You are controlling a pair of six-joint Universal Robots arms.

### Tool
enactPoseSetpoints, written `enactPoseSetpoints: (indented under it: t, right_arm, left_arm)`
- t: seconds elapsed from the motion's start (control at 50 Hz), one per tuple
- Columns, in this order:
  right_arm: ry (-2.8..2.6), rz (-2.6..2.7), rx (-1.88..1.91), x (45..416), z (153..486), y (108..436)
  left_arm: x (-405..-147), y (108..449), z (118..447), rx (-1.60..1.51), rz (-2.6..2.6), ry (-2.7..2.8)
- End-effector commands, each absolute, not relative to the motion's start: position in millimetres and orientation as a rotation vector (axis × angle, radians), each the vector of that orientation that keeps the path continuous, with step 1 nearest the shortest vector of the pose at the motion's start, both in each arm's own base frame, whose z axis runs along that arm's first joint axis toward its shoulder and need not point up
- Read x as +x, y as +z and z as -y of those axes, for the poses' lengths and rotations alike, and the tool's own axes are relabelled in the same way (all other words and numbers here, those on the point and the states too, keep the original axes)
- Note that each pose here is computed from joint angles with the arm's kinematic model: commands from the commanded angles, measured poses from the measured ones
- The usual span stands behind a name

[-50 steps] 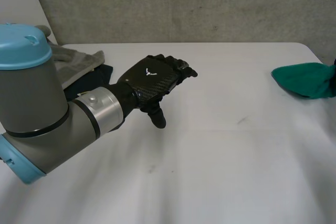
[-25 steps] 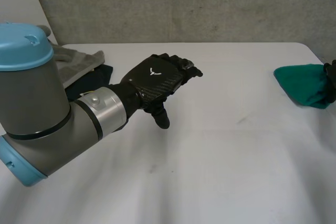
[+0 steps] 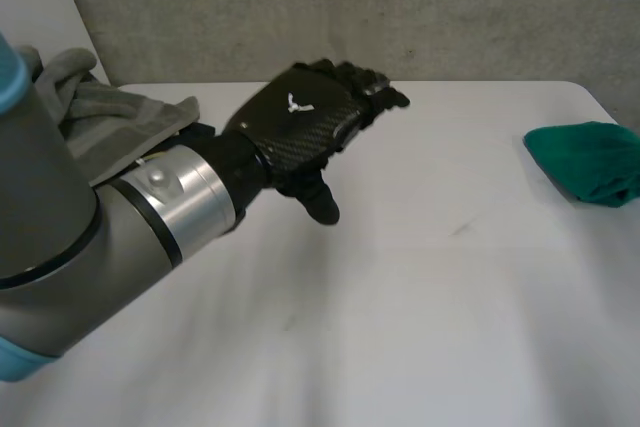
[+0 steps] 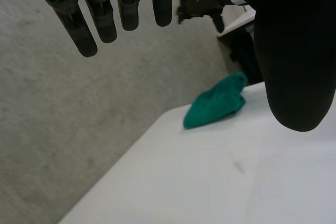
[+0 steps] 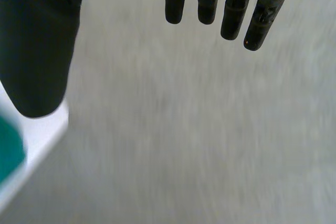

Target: Fold the laundry.

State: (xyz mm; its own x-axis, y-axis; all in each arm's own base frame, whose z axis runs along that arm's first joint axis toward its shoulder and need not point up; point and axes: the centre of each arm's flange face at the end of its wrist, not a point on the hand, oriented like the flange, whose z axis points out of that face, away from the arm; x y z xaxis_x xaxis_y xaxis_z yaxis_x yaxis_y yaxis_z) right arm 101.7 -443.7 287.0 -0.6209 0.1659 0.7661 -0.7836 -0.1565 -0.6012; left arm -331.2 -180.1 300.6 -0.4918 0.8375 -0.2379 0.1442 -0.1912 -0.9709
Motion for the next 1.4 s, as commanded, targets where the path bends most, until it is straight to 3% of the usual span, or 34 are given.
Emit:
enactPoseSetpoints:
  t: [0.02, 0.14, 0.22, 0.3, 0.44, 0.6, 0.76, 0.86, 0.94, 1.02, 1.2, 1.3, 1.4]
  right_arm:
    - [2.355, 1.519, 0.995, 206, 367, 295]
    - [2.450, 1.714, 1.355, 271, 292, 253]
    - [2.418, 1.791, 1.459, 285, 265, 233]
    - [2.353, 1.852, 1.510, 286, 253, 216]
    - [2.233, 1.905, 1.525, 279, 253, 198]
    - [2.131, 1.955, 1.514, 273, 249, 190]
    - [2.078, 2.012, 1.528, 268, 241, 177]
    - [2.062, 2.029, 1.500, 262, 246, 175]
    - [2.065, 2.025, 1.492, 262, 248, 176]
    - [2.071, 2.018, 1.481, 260, 251, 178]
    - [2.069, 2.023, 1.471, 259, 252, 178]
    - [2.057, 2.043, 1.446, 254, 256, 176]
    - [2.045, 2.059, 1.433, 250, 257, 174]
  left_arm:
    - [-306, 314, 227, -1.022, 1.603, 1.966]
    - [-253, 322, 297, -0.869, 1.698, 2.198]
    - [-208, 300, 358, -0.795, 1.837, 2.279]
    - [-166, 258, 413, -0.860, 2.005, 2.299]
    - [-118, 193, 469, -1.150, 2.220, 2.366]
    - [-96, 153, 502, -1.206, 2.305, 2.422]
    - [-104, 151, 507, -1.149, 2.259, 2.454]
    - [-126, 182, 499, -1.065, 2.127, 2.537]
    - [-142, 223, 485, -1.028, 1.989, 2.635]
    - [-162, 289, 466, -0.937, 1.790, 2.765]
    - [-201, 377, 413, -0.798, 1.460, 2.840]
    - [-211, 380, 407, -0.811, 1.424, 2.834]
    - [-209, 345, 425, -0.849, 1.535, 2.782]
